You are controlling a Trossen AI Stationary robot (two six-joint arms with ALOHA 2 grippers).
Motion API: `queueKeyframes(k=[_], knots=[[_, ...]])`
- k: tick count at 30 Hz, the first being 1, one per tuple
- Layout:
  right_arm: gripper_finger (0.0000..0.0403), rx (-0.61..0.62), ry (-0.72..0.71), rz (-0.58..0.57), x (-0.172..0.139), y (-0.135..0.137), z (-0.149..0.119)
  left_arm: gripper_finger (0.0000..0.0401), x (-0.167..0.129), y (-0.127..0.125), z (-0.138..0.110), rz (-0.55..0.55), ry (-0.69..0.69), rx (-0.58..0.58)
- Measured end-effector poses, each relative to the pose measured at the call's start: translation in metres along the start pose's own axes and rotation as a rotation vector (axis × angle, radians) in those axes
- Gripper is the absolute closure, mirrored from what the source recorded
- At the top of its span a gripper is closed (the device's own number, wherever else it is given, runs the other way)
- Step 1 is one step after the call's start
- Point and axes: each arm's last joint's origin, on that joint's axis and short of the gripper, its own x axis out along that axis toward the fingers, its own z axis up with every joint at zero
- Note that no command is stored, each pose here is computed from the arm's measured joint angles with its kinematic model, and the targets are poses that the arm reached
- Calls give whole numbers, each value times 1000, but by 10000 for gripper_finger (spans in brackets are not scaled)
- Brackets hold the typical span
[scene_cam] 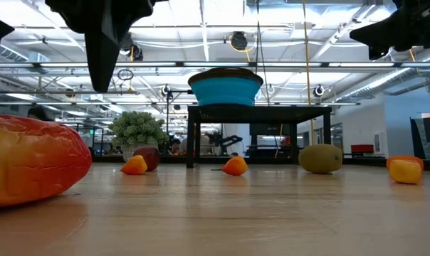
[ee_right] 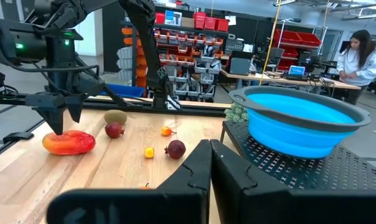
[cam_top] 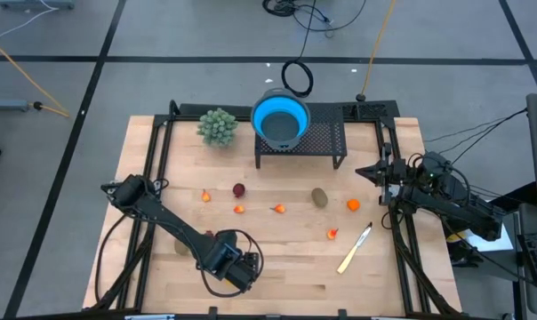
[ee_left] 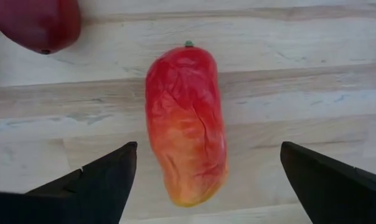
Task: Pick & Place Fruit
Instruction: Put the orange mango into the blue strainer bowl on the shelf
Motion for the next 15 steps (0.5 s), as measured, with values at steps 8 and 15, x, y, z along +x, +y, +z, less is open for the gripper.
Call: queueKeyframes(k=[8,15], knots=[[403,-1,-4,-1,0,0,0,5,15,5,2,14,-2,-28],[403,-1,-4,-2,0,0,0,6,30,5,5,-9,18,-34]])
